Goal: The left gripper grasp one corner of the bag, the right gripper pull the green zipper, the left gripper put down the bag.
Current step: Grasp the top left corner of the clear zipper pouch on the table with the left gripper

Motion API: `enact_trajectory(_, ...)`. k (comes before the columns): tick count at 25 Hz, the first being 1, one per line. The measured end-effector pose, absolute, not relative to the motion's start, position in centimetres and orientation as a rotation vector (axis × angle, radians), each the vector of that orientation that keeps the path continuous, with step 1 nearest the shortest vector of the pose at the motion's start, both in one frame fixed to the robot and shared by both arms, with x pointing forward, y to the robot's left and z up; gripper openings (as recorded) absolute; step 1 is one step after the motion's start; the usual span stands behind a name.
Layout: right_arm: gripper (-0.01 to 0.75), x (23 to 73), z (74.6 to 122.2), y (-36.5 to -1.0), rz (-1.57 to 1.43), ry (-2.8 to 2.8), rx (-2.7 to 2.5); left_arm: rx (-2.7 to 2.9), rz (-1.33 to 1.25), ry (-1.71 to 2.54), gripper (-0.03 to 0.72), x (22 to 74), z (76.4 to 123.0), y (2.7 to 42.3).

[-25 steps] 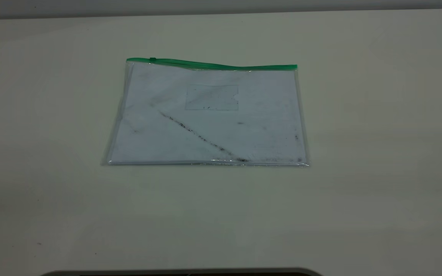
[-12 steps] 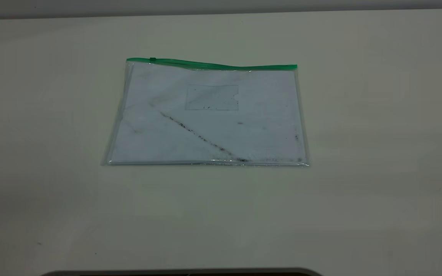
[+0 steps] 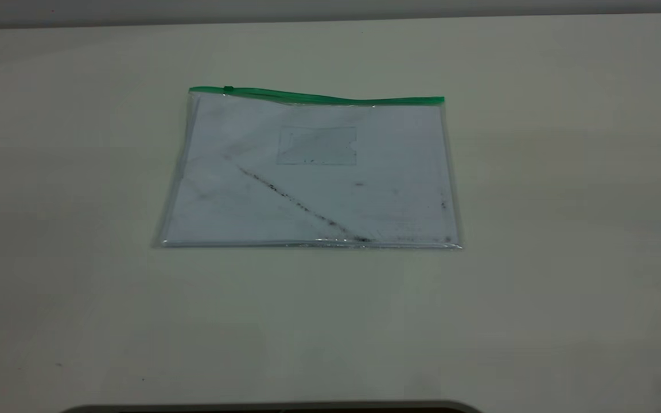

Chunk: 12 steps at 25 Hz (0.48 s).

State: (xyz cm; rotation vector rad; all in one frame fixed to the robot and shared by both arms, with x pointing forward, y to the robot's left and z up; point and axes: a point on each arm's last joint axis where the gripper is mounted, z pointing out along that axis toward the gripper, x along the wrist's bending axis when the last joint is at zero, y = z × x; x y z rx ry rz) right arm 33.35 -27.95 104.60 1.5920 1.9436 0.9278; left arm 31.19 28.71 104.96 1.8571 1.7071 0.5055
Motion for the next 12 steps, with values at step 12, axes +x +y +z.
enact_trajectory(12, 0.454, 47.9, 101.4, -26.5, 1.06, 2.114, 1.574, 1.946, 0.483, 1.761, 0.538, 47.5, 102.7, 28.3)
